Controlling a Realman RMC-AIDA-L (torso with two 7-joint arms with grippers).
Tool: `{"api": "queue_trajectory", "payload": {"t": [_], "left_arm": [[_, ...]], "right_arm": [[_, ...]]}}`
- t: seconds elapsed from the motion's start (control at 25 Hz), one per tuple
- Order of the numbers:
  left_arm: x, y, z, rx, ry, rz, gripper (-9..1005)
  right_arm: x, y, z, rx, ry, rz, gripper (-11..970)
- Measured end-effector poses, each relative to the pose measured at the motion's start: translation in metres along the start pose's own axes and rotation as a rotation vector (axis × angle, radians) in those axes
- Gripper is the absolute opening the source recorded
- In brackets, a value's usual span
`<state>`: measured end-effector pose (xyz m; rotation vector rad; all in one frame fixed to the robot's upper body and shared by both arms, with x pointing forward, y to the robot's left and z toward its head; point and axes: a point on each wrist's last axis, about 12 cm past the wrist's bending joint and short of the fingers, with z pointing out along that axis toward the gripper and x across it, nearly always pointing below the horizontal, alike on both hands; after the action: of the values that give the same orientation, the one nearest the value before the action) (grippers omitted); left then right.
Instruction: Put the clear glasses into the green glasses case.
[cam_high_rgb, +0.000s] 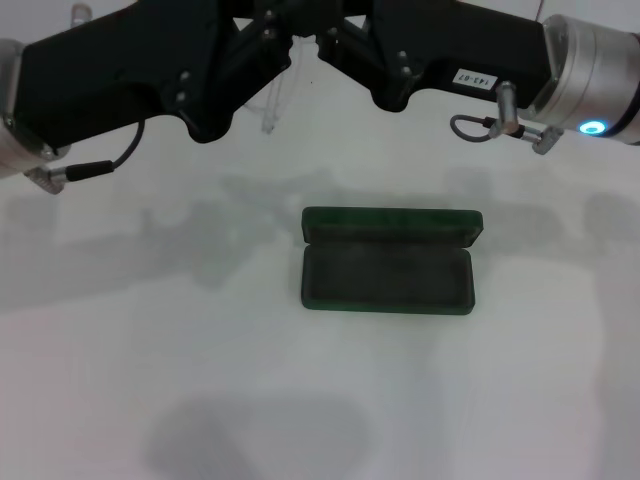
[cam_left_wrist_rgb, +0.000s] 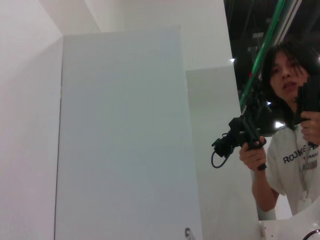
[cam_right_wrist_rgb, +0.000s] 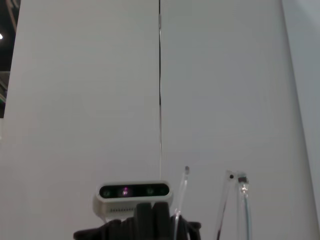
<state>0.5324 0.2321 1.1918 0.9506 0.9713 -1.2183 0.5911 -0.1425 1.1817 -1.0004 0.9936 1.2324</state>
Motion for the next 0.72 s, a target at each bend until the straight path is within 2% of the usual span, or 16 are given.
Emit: {"api": "queue_trajectory", "payload": {"t": [0.72], "left_arm": [[0.0015,0.0016,-0.0010,-0.007,0.003,0.001,40]], "right_arm": [[0.0016,0.0019,0.0054,-0.028,0.024,-0.008,102]]}}
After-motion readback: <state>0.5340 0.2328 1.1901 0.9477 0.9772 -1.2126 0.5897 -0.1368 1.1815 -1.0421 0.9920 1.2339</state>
